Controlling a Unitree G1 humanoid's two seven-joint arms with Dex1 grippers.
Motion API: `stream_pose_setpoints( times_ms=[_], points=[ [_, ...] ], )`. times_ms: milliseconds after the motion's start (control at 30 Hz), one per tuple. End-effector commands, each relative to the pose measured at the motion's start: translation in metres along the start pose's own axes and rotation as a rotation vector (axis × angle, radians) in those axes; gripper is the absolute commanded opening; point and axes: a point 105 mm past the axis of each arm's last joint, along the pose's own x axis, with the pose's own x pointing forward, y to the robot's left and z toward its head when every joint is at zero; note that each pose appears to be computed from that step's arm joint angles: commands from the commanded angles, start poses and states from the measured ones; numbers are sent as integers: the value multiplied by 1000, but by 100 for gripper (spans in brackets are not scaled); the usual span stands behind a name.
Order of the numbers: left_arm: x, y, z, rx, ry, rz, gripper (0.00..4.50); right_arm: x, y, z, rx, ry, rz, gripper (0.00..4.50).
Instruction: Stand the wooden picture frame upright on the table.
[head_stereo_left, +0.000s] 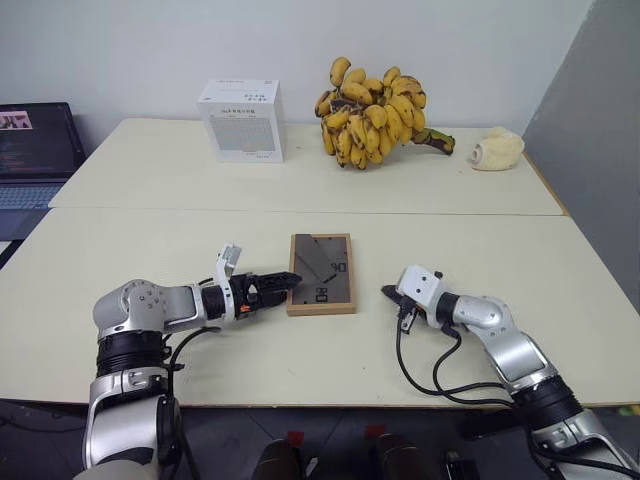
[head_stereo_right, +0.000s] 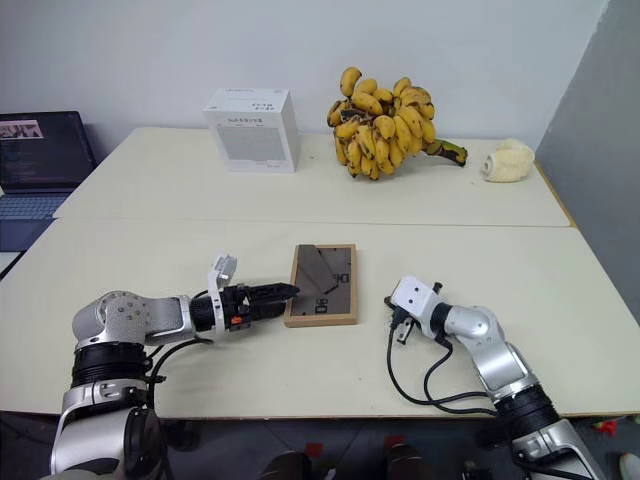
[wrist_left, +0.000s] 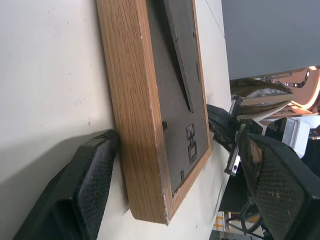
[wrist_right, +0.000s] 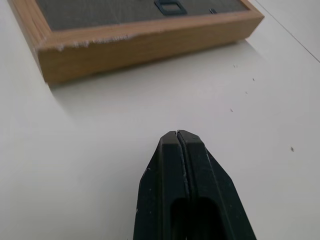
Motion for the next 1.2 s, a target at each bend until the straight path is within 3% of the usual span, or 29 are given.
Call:
stream_pose_setpoints(
  times_ms=[33,300,733,1000,1200],
  points=[
    [8,11,-8,-5,36,57,401,18,5,28,-14,-77,-11,0],
    [11,10,-6,-2,36,50,401,33,17,49,15,-126,-3,0],
    [8,9,4,-14,-4,38,401,23,7,30,13,-78,-19,0],
    [7,-2,9,-13,-24,-29,272,22,7,28,25,-74,-27,0],
    [8,-9,11,-18,-33,-69,150,20,6,23,28,-64,-35,0]
  ],
)
